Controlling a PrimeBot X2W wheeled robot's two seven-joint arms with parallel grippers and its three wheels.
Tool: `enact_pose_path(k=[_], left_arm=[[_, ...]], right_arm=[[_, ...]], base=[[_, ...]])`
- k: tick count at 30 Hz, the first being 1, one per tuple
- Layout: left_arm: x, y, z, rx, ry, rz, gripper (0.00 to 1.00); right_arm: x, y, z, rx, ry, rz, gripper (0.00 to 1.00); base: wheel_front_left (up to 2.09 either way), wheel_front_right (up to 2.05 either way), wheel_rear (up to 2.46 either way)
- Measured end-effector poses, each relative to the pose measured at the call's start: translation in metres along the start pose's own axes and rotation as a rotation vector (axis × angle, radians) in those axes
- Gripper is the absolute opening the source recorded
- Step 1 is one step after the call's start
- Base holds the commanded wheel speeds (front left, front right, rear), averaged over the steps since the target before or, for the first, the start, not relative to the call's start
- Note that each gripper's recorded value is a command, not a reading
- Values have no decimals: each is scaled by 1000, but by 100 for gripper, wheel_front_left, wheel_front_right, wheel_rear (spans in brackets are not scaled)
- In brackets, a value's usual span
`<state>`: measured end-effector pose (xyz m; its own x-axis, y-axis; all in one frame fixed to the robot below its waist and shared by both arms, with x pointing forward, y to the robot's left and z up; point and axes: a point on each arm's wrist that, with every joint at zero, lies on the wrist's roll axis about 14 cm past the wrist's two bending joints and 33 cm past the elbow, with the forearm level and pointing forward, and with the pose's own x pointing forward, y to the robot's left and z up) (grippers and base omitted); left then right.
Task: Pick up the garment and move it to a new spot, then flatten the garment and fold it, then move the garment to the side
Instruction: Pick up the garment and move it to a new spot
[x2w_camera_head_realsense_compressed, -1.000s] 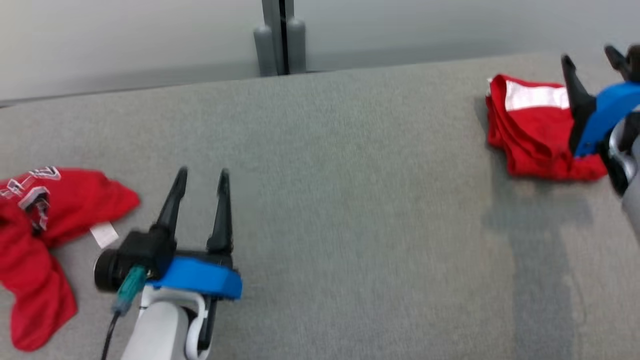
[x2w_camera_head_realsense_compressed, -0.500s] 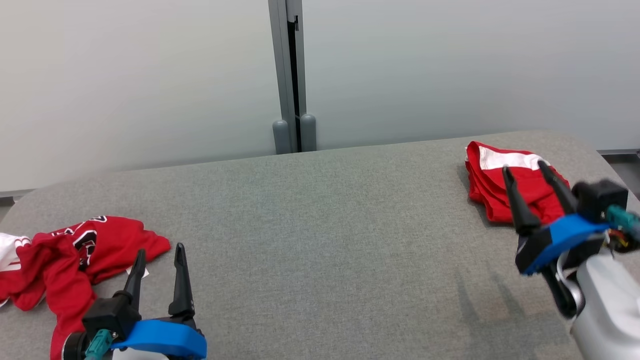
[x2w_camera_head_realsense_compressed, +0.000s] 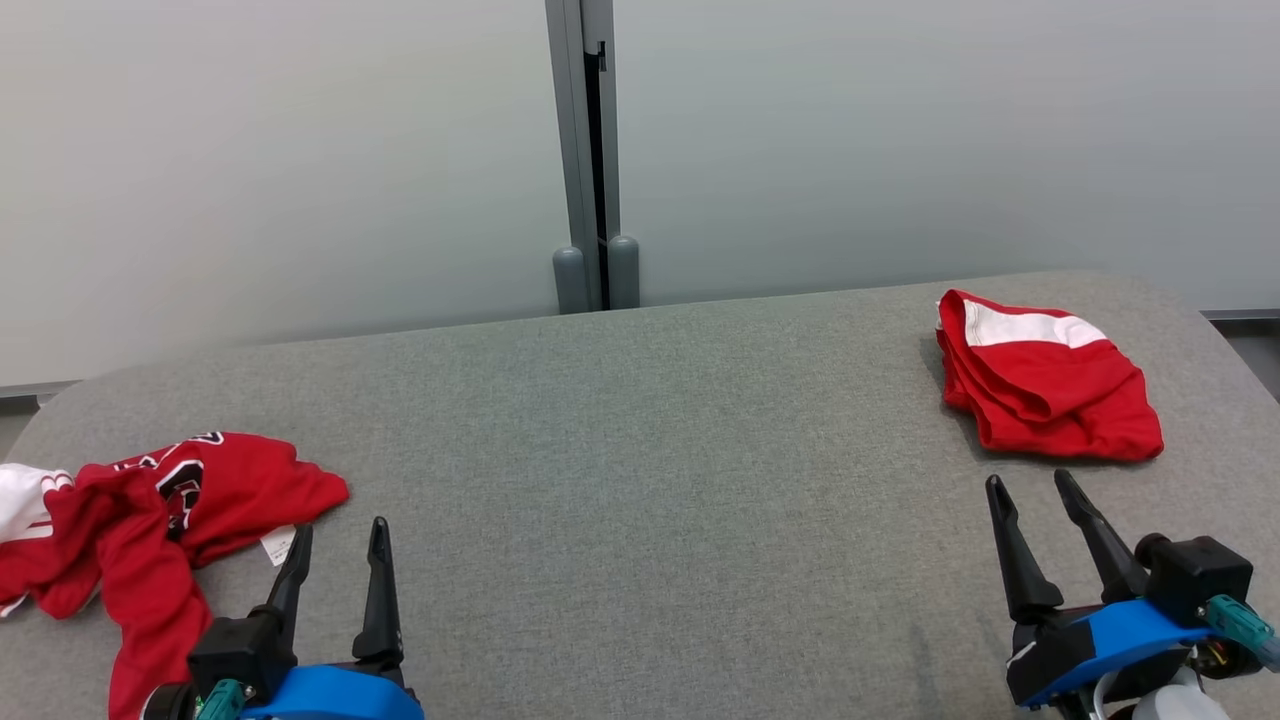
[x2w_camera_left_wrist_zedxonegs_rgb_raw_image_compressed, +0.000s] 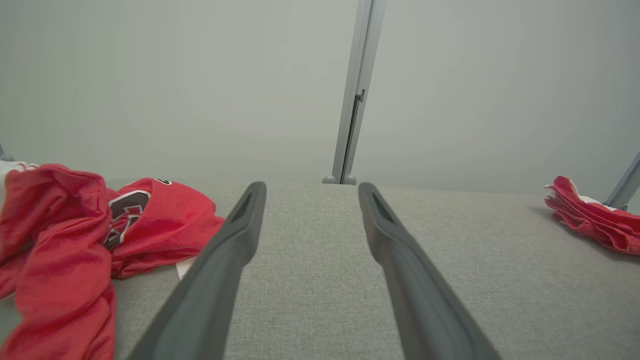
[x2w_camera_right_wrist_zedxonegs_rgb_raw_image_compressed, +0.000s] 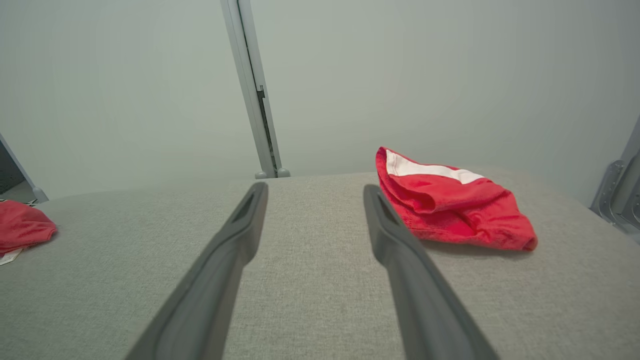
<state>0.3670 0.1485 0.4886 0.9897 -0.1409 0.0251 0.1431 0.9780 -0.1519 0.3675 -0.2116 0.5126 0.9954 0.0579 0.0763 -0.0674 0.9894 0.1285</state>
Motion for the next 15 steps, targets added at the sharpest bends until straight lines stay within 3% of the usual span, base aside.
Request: enact_pose_path(k=[9,15], left_arm=[[-1,0,-1,16,1,2,100],[-11,23,12,30,-37,78,100]], right_arm=[[1,7,3,-16,-12,18,100],[12,34,5,-18,-23,94,100]], base=[[0,0,0],[0,0,0]])
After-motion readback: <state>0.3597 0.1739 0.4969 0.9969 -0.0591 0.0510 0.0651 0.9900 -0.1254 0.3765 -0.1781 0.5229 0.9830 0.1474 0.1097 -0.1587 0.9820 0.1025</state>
